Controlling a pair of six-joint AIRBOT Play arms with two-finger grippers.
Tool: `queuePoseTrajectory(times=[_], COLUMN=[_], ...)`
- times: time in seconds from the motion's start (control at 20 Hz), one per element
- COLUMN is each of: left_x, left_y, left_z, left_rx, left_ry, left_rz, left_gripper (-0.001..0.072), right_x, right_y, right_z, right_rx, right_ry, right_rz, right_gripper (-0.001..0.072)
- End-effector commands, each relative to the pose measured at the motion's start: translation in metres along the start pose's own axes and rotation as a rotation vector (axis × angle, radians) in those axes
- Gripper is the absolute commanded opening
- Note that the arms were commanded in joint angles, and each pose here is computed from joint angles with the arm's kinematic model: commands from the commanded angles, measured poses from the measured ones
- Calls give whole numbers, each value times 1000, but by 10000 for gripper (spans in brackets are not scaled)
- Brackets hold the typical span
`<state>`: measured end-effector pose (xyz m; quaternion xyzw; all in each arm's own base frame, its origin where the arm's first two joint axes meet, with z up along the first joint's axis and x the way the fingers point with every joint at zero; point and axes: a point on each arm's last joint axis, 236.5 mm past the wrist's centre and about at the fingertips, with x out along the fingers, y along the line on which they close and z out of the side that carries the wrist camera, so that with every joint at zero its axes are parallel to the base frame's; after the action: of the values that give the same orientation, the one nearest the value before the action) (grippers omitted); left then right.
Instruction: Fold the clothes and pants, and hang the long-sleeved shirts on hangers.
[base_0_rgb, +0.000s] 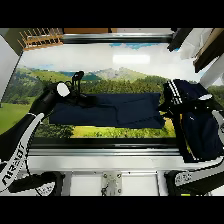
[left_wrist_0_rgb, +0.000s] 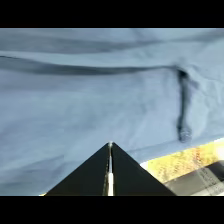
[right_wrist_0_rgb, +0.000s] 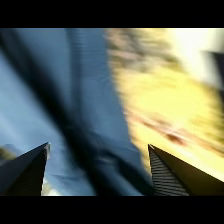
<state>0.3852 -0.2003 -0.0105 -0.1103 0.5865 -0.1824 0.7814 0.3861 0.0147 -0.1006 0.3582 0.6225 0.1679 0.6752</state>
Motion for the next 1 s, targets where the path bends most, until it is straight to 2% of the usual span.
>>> queuePoseTrajectory(times=[0.0, 0.25, 0.4, 0.5, 0.55, 0.65, 0.95], left_x=[6, 6, 6, 6, 6, 7, 59], left_y=[-15, -15, -15, -15, -15, -16, -51], left_z=[-2, -2, 1, 4, 5, 11, 22], left_rx=[8, 4, 3, -6, -33, -59, 12], left_ry=[-12, -13, -26, -39, -45, -66, 8], left_rz=[-11, -11, -12, -13, -14, -18, -34], left_gripper=[11, 11, 11, 11, 11, 11, 10], right_x=[32, 61, 69, 70, 68, 56, -56], right_y=[21, 52, 60, 60, 59, 47, 15], right_z=[-5, -12, -15, -12, -11, -7, 17], right_rx=[-7, -30, -47, -51, -53, -45, -135], right_ry=[43, 74, 82, 72, 66, 60, 71], right_rz=[61, 106, 108, 100, 93, 23, -389], right_gripper=[674, 669, 400, 98, 17, 17, 16])
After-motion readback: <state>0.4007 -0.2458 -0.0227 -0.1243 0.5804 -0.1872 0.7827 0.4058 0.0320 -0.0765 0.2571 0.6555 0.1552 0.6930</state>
